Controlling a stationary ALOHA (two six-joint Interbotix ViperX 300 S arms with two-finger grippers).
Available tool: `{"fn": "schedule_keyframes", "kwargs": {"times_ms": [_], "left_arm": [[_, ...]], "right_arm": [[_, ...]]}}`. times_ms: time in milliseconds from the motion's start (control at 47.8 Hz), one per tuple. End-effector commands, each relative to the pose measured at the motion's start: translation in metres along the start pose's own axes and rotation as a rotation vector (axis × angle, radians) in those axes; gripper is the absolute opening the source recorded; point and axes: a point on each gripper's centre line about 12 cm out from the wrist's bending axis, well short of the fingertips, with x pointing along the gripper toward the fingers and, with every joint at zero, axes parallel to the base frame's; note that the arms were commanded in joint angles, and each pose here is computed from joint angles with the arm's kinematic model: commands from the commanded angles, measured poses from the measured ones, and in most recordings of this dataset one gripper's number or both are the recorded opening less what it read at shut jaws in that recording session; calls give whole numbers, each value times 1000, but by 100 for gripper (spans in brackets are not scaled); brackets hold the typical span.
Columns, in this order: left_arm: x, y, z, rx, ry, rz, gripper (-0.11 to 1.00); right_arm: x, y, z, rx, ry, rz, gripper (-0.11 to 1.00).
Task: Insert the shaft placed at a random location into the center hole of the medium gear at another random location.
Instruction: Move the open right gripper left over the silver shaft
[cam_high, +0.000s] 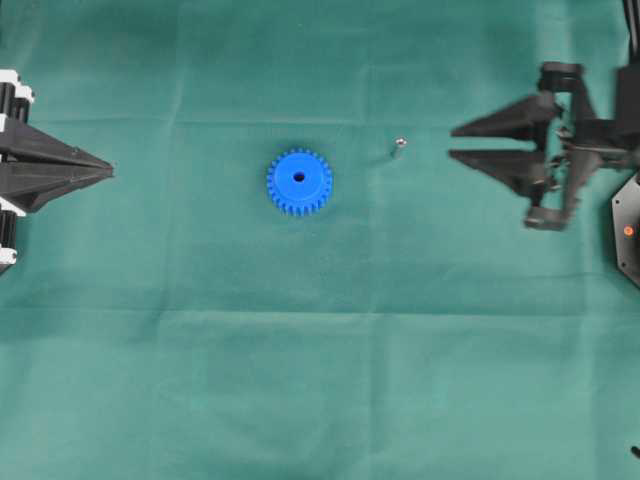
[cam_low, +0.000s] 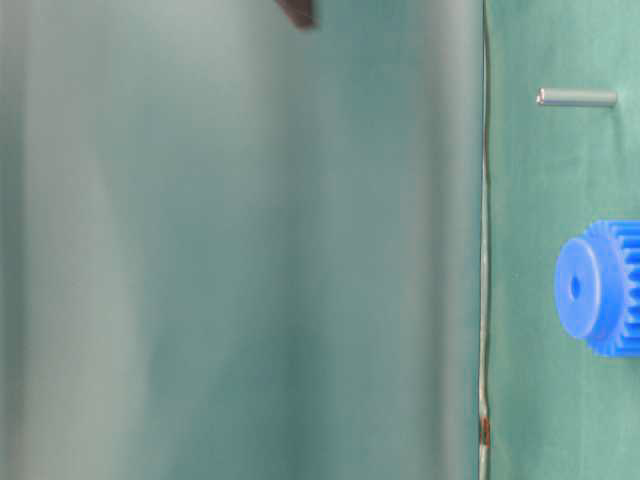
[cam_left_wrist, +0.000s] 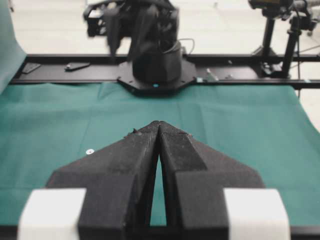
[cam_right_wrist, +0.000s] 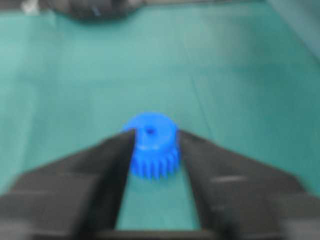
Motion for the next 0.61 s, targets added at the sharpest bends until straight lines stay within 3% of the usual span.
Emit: {"fn": "schedule_keyframes", "kwargs": {"times_ms": [0, 105, 230, 586], "left_arm": [[2, 0, 10, 1, -23, -2, 0], [2, 0, 9, 0, -21, -2, 0], [3, 0, 8, 0, -15, -2, 0], [3, 0, 7, 1, -8, -2, 0]], "right_arm": [[17, -7, -2, -2, 25, -26, 66], [34, -13, -19, 2, 91, -43, 90], [52, -19, -41, 10, 153, -63, 84], [72, -37, -90, 41, 262, -120, 85]]}}
